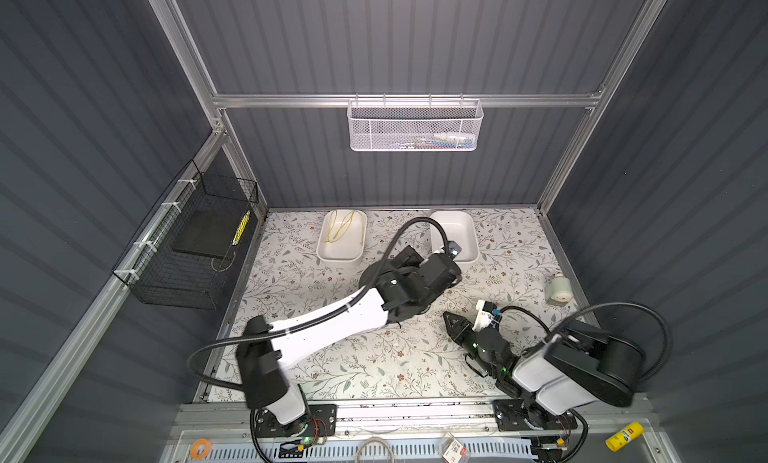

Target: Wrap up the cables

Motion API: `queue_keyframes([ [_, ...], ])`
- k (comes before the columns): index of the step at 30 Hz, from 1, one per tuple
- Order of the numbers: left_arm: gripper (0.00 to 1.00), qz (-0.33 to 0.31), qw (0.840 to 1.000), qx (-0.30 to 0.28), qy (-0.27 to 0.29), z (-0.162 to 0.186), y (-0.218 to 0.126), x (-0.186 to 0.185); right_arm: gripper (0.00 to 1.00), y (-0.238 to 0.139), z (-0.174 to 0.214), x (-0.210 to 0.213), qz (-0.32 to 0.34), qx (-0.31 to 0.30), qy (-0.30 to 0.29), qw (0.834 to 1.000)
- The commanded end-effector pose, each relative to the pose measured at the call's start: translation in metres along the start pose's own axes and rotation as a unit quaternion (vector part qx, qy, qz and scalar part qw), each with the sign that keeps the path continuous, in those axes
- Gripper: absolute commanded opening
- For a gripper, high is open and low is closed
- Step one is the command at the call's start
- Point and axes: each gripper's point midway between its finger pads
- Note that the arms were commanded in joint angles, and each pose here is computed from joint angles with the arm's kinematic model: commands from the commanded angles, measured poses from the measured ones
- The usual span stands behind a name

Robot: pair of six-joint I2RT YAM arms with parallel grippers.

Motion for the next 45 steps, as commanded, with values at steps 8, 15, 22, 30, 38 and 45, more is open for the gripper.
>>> queue_keyframes([
  [8,0.99,-0.12,0.982,-0.069,-0.128,0.074,-0.072,0.084,0.49,-0.009,-0.064,0.1,0.04,-0.014,-0.307,0.951],
  [15,0.99,-0.151,0.973,-0.09,-0.151,0.126,-0.079,0.088,0.72,-0.045,-0.105,0.156,0.012,-0.069,-0.427,0.902],
  [22,0.99,-0.191,0.966,-0.147,-0.089,0.152,-0.066,0.077,0.99,-0.046,-0.142,0.134,0.126,-0.148,-0.454,0.869],
  [30,0.99,-0.239,0.938,-0.144,-0.205,0.218,-0.041,0.114,0.99,-0.053,-0.17,0.12,0.056,-0.198,-0.477,0.855],
  [38,1.0,-0.246,0.92,-0.106,-0.285,0.273,0.007,0.129,0.99,-0.052,-0.2,0.079,0.091,-0.207,-0.478,0.849],
  [45,0.99,-0.246,0.926,-0.063,-0.278,0.3,0.034,0.139,0.99,-0.057,-0.2,0.015,0.142,-0.205,-0.468,0.848],
])
Point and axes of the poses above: each gripper's point midway between its finger pads, its own y axis out along the fingers, its own x axis along the line the jaws close on, z = x × y, and after that the axes turned 5 degrees about y, right-handed
